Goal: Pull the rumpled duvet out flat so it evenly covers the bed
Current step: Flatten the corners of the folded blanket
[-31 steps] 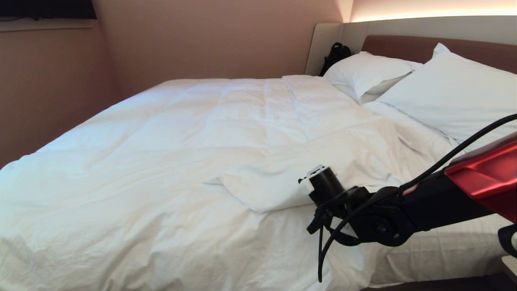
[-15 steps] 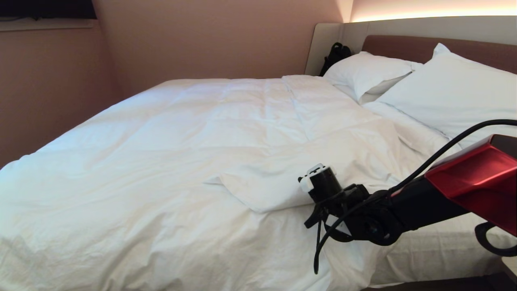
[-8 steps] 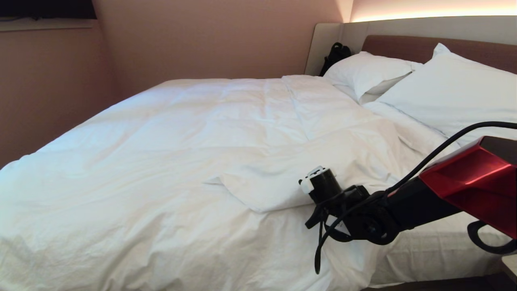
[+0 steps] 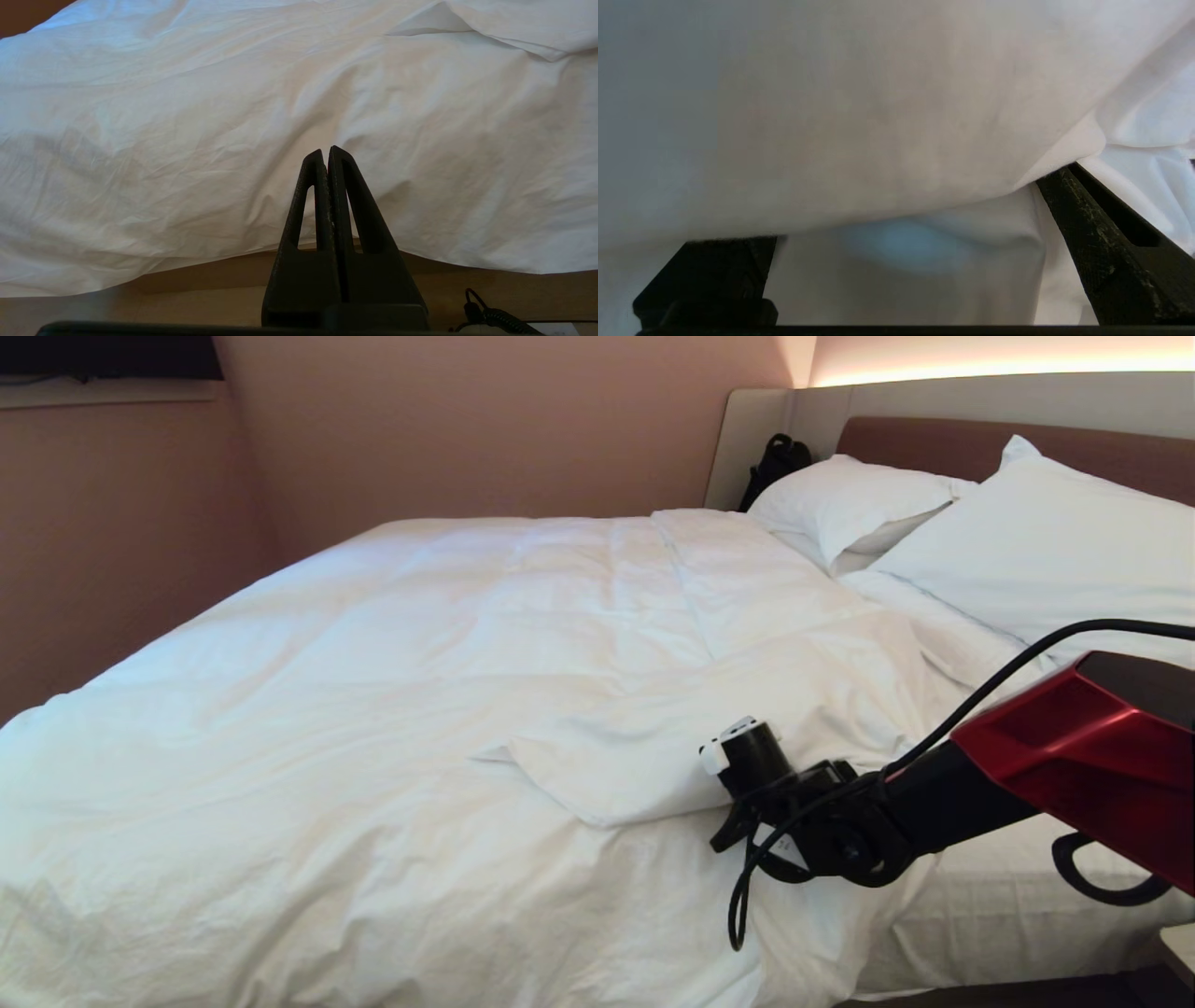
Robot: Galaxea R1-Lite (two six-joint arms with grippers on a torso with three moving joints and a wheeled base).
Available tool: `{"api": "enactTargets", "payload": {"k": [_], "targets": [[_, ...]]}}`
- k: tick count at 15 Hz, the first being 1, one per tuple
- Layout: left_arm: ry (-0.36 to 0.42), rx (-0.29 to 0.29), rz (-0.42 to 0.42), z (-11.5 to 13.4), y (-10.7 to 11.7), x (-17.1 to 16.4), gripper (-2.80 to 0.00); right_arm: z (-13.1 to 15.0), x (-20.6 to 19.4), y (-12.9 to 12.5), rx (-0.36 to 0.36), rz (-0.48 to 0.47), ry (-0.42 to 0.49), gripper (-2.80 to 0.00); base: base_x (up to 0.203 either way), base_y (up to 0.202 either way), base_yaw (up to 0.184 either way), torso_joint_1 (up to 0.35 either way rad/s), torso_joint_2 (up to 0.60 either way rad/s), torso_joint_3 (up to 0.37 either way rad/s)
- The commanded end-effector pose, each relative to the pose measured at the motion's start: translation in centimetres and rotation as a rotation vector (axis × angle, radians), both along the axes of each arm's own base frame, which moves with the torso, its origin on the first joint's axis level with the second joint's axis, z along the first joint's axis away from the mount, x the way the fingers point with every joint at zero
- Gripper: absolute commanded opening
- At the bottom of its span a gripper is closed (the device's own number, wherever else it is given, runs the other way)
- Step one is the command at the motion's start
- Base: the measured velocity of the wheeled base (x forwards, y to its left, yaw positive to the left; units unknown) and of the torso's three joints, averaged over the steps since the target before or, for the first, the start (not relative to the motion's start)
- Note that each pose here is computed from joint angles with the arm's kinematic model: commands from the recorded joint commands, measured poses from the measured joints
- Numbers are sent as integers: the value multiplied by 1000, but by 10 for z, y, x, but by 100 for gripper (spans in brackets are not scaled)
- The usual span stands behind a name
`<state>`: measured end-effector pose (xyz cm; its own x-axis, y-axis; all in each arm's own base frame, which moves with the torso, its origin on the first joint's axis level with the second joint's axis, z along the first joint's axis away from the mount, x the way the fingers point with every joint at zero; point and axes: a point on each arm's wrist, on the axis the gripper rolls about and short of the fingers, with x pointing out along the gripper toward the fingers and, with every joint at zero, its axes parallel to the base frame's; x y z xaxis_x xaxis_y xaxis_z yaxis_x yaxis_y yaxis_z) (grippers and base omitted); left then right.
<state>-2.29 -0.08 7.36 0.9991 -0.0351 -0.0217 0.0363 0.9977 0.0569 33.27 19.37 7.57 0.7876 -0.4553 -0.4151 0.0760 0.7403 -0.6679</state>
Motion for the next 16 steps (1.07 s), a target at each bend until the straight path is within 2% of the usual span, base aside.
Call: {"api": "enactTargets", "payload": {"k": [1, 8, 14, 15, 16], "targets": [[0, 1, 0, 0, 0, 0, -280, -1, 2, -1, -10, -16, -7, 0, 0, 0, 0, 0, 0, 0], [0, 1, 0, 0, 0, 0, -280, 3, 16, -15, -8, -74, -29, 0, 0, 0, 0, 0, 0, 0], [1, 1, 0, 0, 0, 0, -280, 0, 21, -18, -8, -87, -28, 0, 0, 0, 0, 0, 0, 0], [0, -1, 0, 0, 0, 0, -280, 1, 21, -18, -6, -86, -30, -280, 0, 0, 0, 0, 0, 0], [0, 1, 0, 0, 0, 0, -280, 3, 20, -18, -3, -86, -33, -280, 0, 0, 0, 0, 0, 0]]}}
